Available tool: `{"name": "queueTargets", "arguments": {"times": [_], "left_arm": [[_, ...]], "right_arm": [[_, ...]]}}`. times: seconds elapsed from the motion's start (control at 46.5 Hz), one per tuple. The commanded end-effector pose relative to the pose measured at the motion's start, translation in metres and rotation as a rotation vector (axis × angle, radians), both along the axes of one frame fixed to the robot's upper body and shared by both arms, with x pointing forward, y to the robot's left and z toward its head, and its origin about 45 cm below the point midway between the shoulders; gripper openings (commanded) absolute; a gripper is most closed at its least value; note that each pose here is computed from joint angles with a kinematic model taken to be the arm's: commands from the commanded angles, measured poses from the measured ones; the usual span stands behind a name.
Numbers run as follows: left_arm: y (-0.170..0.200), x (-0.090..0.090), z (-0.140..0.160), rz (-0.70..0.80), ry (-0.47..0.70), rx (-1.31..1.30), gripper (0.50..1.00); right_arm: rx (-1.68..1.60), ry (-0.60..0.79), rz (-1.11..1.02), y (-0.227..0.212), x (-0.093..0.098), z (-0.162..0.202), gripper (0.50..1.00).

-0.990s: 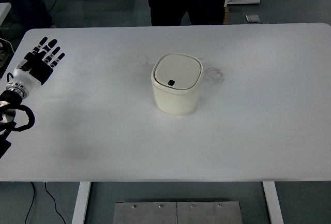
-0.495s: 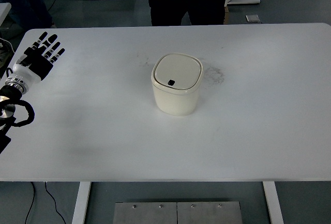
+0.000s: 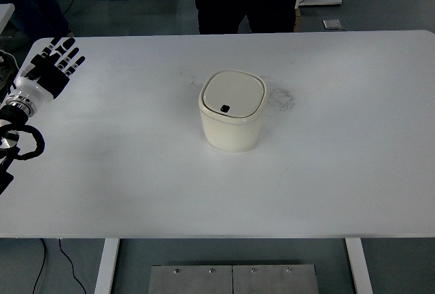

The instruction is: Open trash can

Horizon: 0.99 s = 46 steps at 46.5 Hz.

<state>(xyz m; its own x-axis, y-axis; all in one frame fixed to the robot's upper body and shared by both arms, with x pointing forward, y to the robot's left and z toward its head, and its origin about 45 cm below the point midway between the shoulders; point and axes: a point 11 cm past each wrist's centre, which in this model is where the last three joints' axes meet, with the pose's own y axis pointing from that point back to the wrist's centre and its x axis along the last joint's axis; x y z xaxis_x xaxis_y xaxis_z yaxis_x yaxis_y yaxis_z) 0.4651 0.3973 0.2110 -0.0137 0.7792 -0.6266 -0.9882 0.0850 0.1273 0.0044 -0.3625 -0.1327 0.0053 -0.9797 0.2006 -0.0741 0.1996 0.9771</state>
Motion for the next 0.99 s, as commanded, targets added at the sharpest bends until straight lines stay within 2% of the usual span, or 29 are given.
{"name": "queueTargets", "arguments": {"times": [0.0,0.258,0.366,0.581,0.969], "left_arm": [[-0.003,0.002,0.002,-0.006,0.0,0.004,1.0],[0.007,0.016,0.042,-0.048,-0.034,0.144,1.0],[-0.01,0.023,0.067,-0.154,-0.051,0.261,1.0],[-0.061,0.017,0.101,-0.4,-0.081,0.423,1.0],[-0.115,-0.004,0.14,-0.693,-0.124,0.734,1.0]], "right_arm": [[0.0,0.0,0.0,0.0,0.0,0.0,0.991],[0.0,0.0,0.0,0.0,0.0,0.0,0.989],[0.0,0.001,0.0,0.0,0.0,0.0,0.991],[0.0,0.0,0.0,0.0,0.0,0.0,0.991],[0.0,0.0,0.0,0.0,0.0,0.0,0.991]]}}
